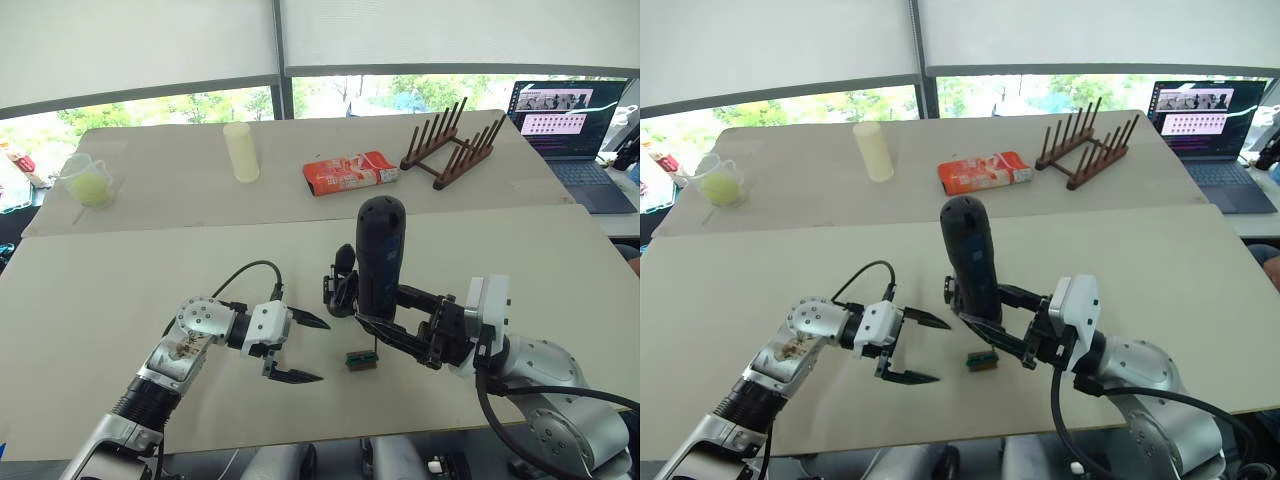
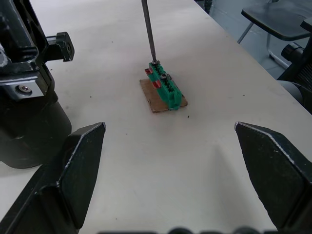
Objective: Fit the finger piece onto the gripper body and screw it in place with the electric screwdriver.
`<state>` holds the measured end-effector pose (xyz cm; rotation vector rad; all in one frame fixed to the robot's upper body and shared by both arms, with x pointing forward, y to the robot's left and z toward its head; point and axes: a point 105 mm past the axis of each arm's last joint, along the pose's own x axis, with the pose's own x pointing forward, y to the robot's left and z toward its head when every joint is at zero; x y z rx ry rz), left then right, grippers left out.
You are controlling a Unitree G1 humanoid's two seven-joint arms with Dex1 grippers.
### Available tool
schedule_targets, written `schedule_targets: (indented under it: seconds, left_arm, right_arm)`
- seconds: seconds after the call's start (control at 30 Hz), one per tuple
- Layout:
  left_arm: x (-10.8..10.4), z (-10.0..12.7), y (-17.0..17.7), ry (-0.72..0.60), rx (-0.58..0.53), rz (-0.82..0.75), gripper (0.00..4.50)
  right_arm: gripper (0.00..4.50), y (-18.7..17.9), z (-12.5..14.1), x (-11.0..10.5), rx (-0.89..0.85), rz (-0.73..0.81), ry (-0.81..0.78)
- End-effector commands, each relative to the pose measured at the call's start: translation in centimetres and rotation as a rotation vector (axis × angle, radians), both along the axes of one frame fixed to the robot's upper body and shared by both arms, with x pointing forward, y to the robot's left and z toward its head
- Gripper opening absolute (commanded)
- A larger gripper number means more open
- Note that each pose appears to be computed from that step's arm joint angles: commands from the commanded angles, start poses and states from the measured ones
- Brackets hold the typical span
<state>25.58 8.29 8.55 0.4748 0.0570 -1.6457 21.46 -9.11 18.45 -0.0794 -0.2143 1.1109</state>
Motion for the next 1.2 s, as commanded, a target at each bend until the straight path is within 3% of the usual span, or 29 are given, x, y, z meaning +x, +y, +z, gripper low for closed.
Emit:
schedule_targets:
  seconds: [0.03, 1.2]
  left_arm:
    - [-0.13, 0.67, -0.3, -0.037, -0.006, -0.026, 4.5]
    - [0.07, 0.54, -0.19, -0.046, -0.005, -0.029, 4.5]
  right_arm:
    - [1.9, 0.26, 1.84, -0.87, 0.024, 0.021, -0.096]
    - [1.9, 0.17, 2.04, -0.73, 0.027, 0.008, -0.103]
